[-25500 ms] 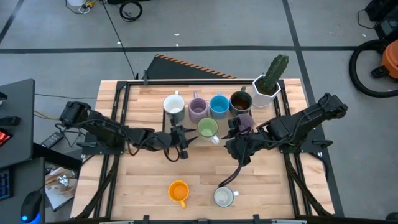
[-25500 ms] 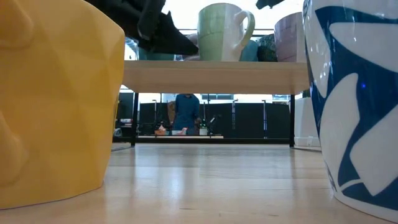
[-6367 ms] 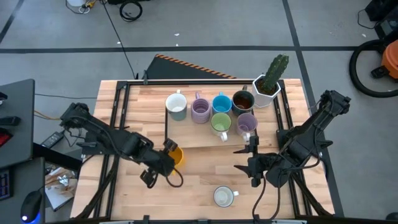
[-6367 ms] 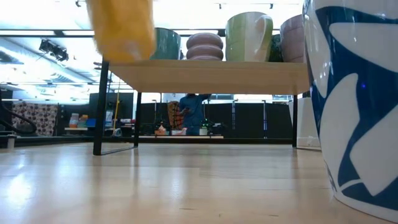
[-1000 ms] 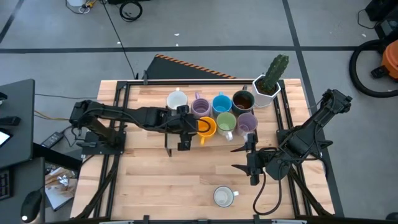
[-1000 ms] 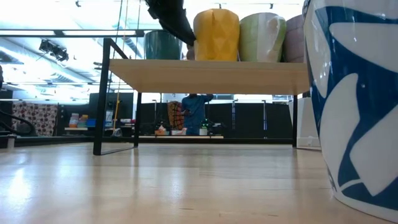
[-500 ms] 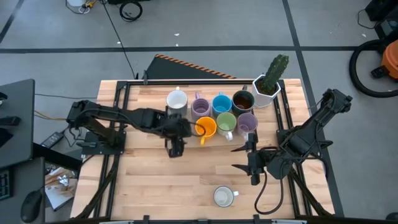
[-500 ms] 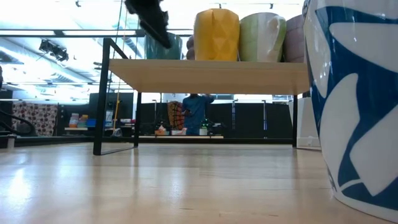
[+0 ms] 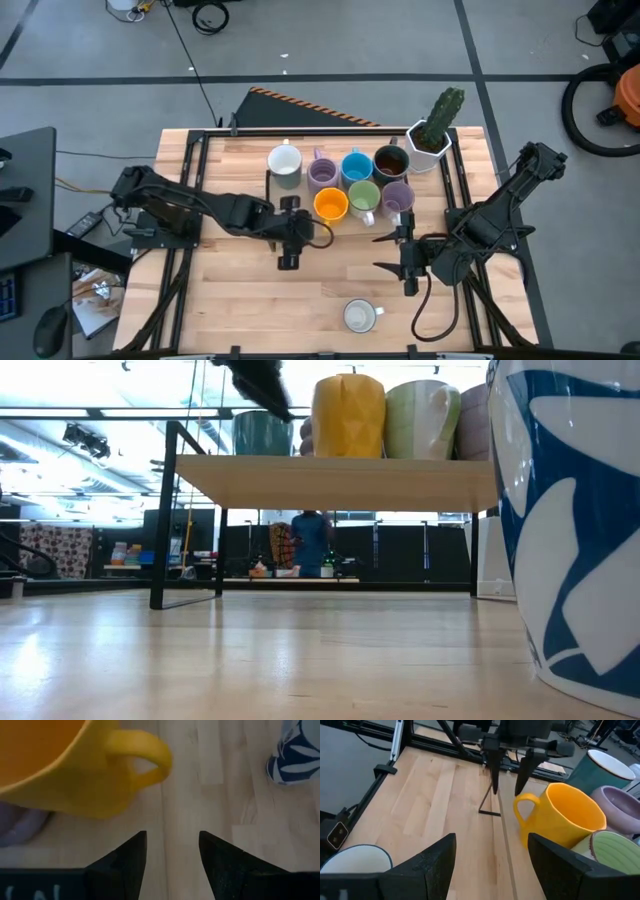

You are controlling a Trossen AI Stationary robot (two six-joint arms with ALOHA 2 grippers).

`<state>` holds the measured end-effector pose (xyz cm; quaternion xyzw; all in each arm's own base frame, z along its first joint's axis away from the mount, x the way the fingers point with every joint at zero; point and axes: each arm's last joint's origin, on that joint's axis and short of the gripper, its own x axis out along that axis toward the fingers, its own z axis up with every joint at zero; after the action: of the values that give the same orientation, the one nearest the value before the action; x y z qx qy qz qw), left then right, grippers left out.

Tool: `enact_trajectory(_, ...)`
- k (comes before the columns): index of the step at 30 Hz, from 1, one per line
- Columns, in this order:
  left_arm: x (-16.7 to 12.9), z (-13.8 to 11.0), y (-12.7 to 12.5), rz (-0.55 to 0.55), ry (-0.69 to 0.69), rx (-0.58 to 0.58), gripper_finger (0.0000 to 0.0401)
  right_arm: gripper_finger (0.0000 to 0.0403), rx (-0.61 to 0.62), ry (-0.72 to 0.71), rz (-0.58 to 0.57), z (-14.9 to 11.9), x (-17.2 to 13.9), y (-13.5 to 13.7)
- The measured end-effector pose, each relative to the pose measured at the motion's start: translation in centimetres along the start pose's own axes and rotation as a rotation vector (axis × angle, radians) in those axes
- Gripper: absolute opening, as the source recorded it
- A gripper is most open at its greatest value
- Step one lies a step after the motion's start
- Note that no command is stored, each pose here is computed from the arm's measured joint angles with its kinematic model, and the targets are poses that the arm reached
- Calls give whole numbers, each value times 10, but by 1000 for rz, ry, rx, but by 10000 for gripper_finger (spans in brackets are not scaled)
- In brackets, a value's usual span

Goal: Place coffee mugs
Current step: Put the yellow mug on the shelf, then put the white mug on the shelf

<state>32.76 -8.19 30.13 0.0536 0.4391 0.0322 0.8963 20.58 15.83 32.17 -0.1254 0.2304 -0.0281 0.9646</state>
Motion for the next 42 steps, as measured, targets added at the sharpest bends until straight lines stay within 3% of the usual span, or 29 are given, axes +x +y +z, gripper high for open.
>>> enact_trajectory(12,28,12,-8,28,-87,102,188,253,7,-8,16,1,0,1)
enact_trajectory(26,31,18,-8,42,-147,149,188,253,49,-19,-7,4,3,-4)
enact_trajectory(31,10,19,-8,19,-177,174,188,253,35,-16,23,3,2,-1)
enact_trajectory(35,-9,19,-2,-28,-200,131,188,252,16,-13,66,3,1,1)
enact_trajectory(42,-26,9,-2,-70,-143,157,188,249,70,17,127,2,0,-1)
